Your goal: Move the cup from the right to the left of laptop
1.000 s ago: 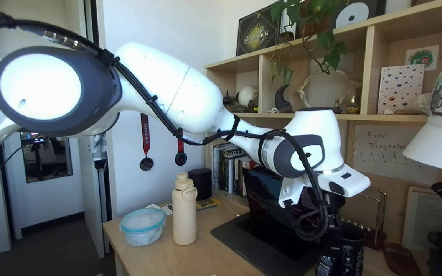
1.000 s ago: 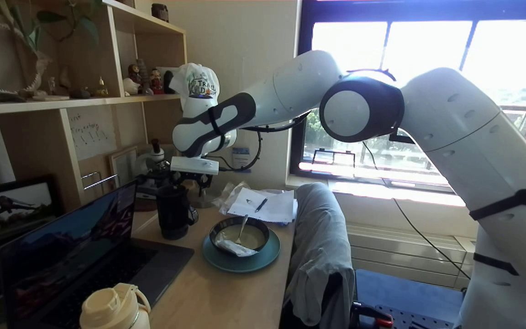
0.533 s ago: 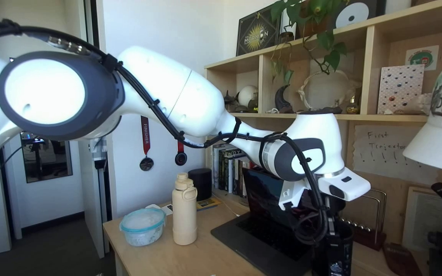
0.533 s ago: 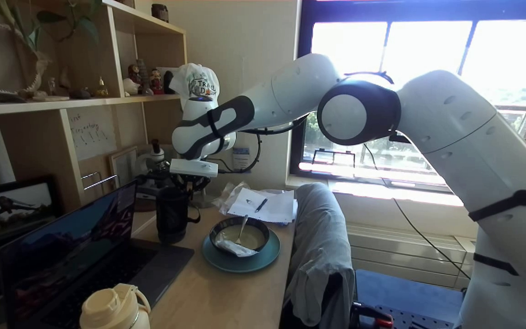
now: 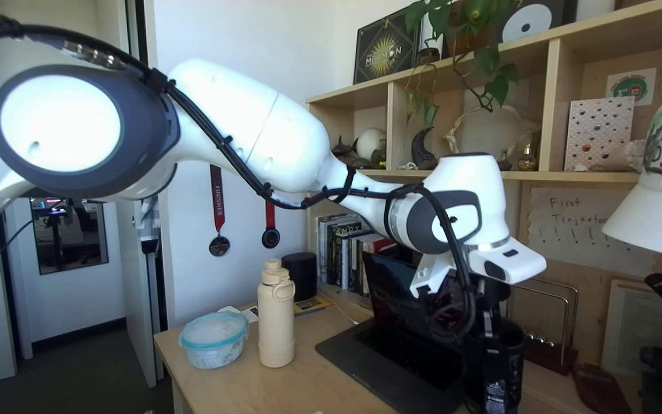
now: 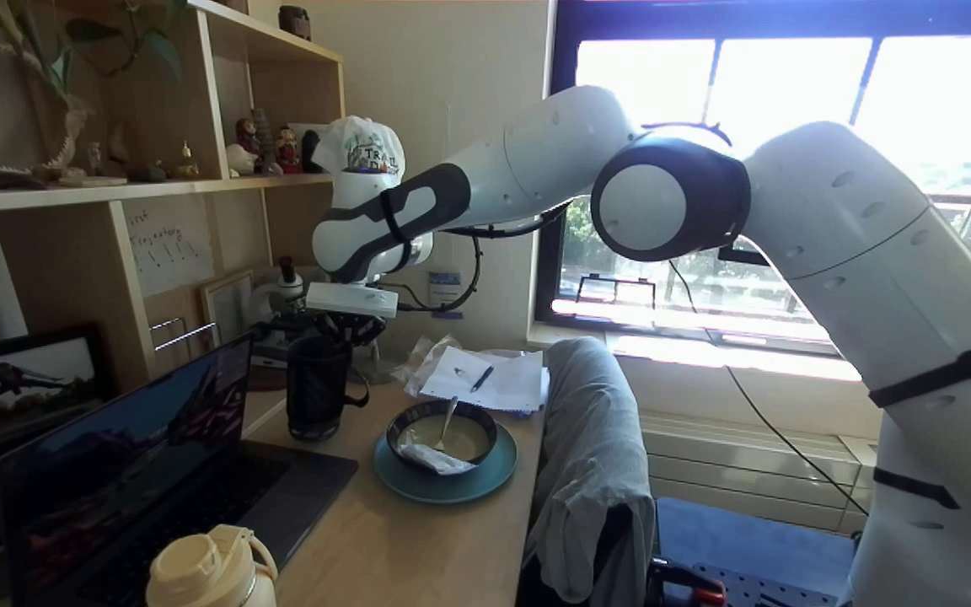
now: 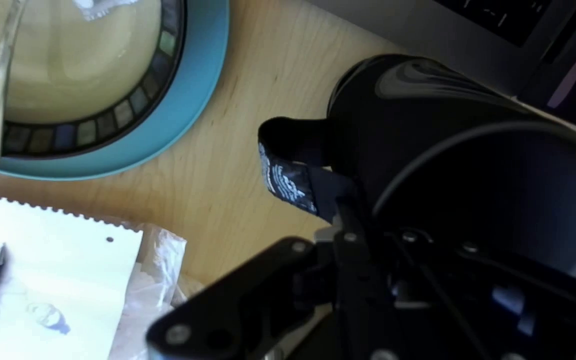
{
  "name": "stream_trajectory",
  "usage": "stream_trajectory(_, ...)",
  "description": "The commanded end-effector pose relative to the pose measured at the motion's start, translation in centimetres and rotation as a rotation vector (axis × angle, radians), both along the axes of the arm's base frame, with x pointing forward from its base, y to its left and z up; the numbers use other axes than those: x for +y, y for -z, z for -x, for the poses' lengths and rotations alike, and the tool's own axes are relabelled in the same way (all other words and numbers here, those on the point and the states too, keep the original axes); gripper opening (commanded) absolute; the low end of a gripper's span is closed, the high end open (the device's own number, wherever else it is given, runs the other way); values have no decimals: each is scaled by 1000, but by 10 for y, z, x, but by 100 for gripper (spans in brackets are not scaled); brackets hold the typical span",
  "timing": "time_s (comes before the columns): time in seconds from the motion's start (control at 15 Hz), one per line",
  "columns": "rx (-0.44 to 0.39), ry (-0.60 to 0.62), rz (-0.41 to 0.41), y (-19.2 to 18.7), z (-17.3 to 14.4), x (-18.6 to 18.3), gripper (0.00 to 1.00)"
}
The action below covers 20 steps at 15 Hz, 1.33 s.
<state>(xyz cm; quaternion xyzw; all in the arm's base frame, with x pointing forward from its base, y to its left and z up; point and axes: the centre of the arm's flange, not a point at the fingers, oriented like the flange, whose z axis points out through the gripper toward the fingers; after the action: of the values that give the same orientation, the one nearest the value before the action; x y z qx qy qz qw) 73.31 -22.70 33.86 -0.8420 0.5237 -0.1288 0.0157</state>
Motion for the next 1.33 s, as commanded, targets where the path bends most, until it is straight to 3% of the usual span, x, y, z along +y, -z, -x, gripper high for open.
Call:
stream_trajectory(0.0,61,3,1,-77,25,41,2)
stream_trajectory(0.33,147,-129,8,-162,41,119,2)
stream_trajectory(0.6,145,-270,0,-195,40,189,2)
stream_trajectory(1.27,59,-669,8,-151,13,340,2)
